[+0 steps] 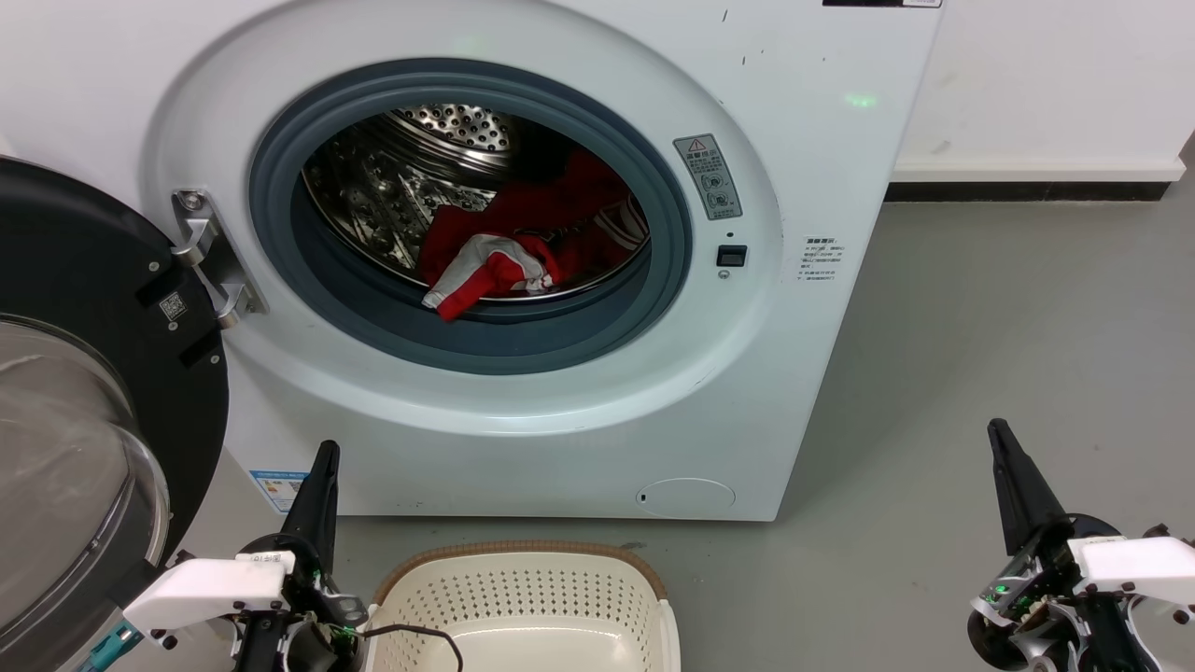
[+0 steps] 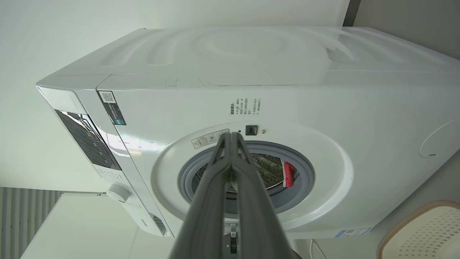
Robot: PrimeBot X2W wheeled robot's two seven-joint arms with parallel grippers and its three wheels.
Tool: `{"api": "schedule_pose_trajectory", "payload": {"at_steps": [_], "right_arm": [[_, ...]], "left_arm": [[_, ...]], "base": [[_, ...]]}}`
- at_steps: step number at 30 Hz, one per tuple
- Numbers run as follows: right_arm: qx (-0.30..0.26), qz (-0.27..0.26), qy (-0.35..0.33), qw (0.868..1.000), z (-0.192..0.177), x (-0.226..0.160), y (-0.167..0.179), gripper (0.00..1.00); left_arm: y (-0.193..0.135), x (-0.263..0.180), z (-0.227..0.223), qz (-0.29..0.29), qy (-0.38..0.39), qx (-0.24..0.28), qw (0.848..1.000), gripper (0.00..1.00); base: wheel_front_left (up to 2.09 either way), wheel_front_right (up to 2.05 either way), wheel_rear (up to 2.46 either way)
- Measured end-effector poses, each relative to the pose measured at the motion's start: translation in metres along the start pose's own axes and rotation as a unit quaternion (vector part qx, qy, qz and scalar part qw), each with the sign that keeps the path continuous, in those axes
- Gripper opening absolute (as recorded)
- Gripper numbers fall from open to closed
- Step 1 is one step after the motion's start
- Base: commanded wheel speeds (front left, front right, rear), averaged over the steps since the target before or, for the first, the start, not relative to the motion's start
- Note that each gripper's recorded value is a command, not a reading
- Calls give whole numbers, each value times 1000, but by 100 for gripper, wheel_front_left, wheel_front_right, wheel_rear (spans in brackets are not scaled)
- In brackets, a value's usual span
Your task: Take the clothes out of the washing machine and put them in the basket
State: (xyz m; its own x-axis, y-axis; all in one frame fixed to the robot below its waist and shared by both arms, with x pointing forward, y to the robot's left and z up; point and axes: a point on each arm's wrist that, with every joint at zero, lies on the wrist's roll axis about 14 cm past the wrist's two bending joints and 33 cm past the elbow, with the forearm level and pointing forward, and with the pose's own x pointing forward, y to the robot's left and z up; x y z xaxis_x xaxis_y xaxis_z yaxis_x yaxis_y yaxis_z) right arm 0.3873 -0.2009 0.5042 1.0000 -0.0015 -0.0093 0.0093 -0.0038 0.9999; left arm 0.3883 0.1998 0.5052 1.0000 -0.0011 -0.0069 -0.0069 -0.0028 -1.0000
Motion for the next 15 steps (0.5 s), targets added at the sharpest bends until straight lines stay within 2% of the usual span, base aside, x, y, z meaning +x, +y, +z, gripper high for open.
{"api": "schedule_pose_trajectory", "payload": {"at_steps": [15], "right_arm": [[0, 0, 0, 1000, 0, 0, 0, 0]], "left_arm": [[0, 0, 0, 0, 0, 0, 1000, 0]], "base": [[0, 0, 0]]}}
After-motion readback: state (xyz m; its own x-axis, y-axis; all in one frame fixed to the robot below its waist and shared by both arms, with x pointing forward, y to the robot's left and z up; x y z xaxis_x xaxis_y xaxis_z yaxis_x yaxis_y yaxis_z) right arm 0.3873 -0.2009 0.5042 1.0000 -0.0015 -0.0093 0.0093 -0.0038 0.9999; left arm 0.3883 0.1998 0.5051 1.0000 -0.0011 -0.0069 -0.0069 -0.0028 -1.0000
